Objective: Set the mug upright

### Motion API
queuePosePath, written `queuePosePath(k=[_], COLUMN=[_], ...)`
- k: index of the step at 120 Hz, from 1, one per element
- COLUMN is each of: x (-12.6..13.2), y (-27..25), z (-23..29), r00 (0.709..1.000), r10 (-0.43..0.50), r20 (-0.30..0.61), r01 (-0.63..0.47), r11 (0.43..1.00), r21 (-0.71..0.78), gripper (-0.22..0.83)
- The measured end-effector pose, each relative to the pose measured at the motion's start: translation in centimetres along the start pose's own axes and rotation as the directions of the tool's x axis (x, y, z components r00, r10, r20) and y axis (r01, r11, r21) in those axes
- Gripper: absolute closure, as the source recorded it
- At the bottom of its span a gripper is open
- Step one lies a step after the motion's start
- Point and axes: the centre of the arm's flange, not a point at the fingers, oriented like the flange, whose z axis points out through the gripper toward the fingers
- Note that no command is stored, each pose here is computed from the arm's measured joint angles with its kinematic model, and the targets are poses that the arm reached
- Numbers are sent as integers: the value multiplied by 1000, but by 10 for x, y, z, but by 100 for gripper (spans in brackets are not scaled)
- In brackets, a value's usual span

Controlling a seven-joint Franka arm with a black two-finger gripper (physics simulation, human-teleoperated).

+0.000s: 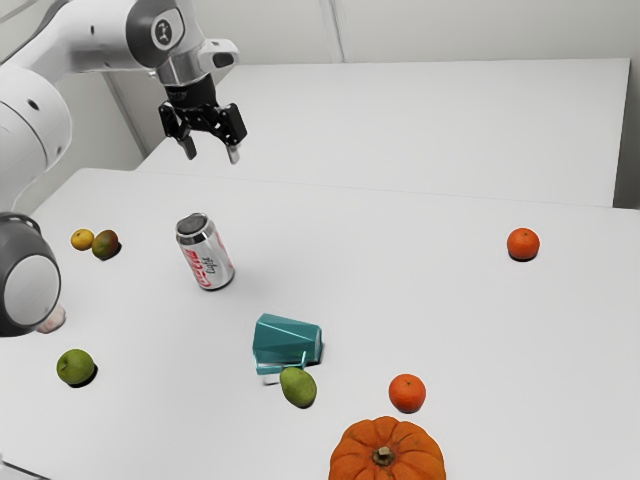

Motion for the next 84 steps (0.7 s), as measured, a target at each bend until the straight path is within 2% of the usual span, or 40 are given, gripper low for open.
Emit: queuePosePath(k=[25, 32, 45, 69, 84], x=[-9, -22, -54, -102, -123], y=[8, 17, 28, 35, 40], z=[-5, -4, 31, 83, 121], r00=[1000, 999, 1000, 999, 994], r10=[25, 35, 26, -53, -112], r20=[-6, -11, 14, -2, 9], r01=[-25, -36, -25, 51, 110], r11=[999, 998, 994, 974, 957], r21=[-32, -55, -111, -220, -269], gripper=[0, 0, 0, 0, 0])
